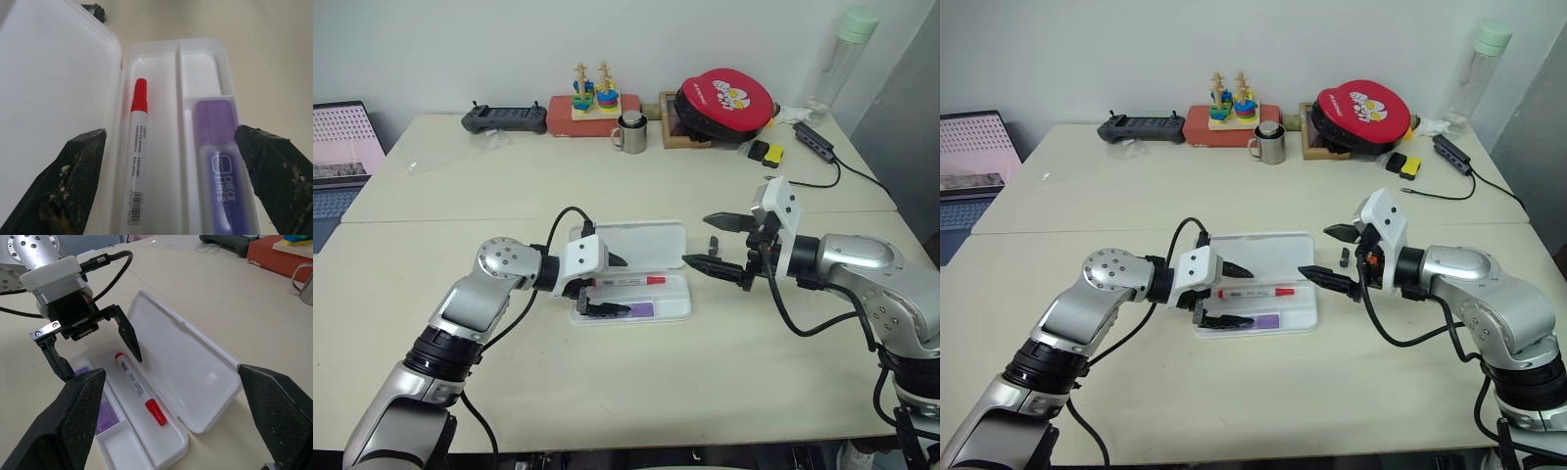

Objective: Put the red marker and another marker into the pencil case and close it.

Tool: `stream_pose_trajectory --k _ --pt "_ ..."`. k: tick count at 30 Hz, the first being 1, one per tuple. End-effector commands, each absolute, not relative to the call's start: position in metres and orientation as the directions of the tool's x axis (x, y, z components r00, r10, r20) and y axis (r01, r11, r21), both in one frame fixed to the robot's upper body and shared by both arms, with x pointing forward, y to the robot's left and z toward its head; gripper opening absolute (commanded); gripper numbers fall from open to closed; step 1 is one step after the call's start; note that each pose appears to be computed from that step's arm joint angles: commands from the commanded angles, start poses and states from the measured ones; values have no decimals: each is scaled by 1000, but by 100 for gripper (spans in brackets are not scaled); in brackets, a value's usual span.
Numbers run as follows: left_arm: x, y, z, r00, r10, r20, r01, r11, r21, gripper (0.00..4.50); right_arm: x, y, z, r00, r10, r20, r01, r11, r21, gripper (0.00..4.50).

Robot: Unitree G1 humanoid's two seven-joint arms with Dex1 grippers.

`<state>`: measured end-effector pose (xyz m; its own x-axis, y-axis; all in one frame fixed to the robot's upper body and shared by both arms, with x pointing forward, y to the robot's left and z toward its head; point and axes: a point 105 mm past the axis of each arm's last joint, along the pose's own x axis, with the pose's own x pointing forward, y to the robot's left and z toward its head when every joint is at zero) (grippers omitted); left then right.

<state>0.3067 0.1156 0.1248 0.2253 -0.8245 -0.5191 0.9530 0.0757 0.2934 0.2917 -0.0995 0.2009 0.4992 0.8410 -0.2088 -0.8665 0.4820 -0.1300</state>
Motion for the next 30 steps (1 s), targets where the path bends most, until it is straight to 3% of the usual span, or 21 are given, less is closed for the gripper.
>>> stream_pose_trajectory --k 1,5,9,19,22,30 --pt "313 119 158 287 -873 -394 937 171 306 445 301 -110 204 570 796 -205 -822 550 -148 450" --pt "319 117 194 324 -927 -187 935 283 215 445 329 -131 189 727 640 -249 -679 724 -122 450" --pt "322 106 213 325 -940 -100 933 302 195 445 354 -145 161 836 434 -335 -488 867 -96 450" --pt "327 76 232 309 -951 -35 922 290 255 445 370 -118 117 865 281 -415 -324 945 -36 450" --pt "328 74 232 317 -947 -44 916 294 275 450 371 -121 108 865 237 -442 -296 953 -69 402" --pt "328 76 228 328 -944 -48 911 302 279 450 376 -128 111 884 204 -421 -265 960 -92 177"
